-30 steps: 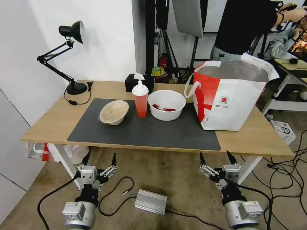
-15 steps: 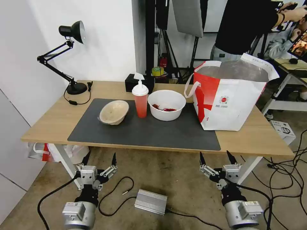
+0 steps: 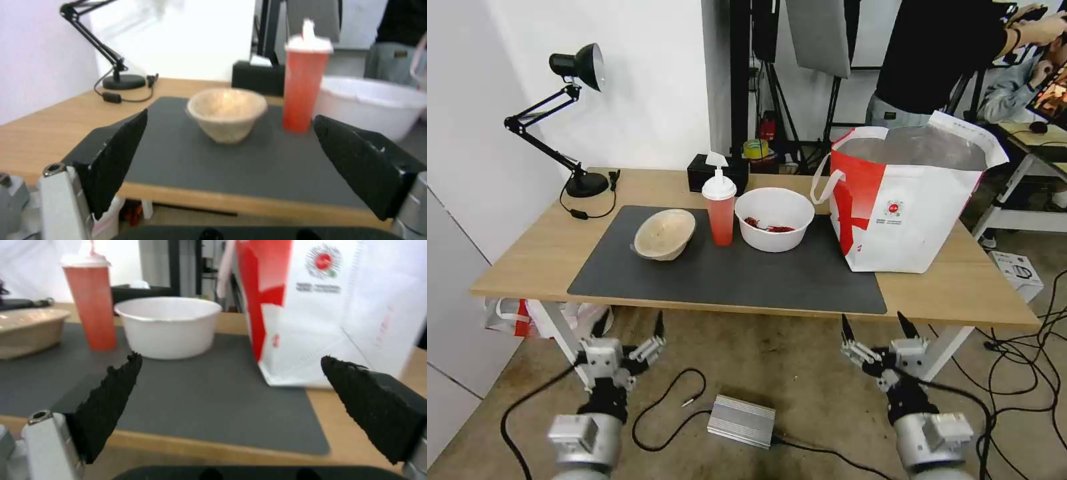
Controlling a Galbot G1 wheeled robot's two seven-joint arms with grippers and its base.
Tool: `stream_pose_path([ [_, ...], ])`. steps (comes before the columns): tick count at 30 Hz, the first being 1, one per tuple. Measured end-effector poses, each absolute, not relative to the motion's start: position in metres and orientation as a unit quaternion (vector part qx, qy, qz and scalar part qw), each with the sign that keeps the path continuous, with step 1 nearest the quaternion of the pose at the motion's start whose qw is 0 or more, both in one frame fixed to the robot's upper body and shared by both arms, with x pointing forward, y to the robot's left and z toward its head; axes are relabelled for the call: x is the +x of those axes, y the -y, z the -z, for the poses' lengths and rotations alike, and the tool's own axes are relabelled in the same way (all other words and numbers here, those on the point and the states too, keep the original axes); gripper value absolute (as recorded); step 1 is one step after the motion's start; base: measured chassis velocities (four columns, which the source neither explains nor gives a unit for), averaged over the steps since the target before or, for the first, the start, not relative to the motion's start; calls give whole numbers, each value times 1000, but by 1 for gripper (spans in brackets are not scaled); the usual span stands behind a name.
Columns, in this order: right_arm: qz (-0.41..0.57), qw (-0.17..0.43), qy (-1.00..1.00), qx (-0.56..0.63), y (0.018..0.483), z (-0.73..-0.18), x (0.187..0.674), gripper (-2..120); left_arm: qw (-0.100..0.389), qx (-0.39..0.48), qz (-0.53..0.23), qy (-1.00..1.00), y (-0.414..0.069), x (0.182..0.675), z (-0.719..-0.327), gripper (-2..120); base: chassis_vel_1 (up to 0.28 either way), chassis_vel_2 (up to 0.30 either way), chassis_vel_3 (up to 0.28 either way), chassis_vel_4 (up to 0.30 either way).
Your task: Pick up the trash from the table and place it into the takeout bag.
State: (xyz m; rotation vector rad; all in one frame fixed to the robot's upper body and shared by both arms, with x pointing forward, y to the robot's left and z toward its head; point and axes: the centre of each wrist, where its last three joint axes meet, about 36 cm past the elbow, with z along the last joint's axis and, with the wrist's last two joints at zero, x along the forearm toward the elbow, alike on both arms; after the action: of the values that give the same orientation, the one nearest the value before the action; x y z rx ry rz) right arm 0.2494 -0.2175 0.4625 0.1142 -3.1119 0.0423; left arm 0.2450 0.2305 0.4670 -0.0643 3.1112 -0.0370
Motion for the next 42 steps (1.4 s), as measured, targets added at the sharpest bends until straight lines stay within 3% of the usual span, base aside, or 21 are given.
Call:
stream_pose_path([
  [8, -11, 32, 997, 71, 212, -490, 263, 100, 19, -49, 65, -996, -234, 259, -510, 100, 0, 0, 0, 0],
  [20, -34, 94, 988, 115, 201, -520, 268, 100, -7, -47, 77, -996, -232, 259, -506, 100, 0, 0, 0, 0],
  [42, -10, 45, 985, 165, 208, -526, 282, 100, -16, -46, 83, -995, -230, 257, -503, 100, 0, 0, 0, 0],
])
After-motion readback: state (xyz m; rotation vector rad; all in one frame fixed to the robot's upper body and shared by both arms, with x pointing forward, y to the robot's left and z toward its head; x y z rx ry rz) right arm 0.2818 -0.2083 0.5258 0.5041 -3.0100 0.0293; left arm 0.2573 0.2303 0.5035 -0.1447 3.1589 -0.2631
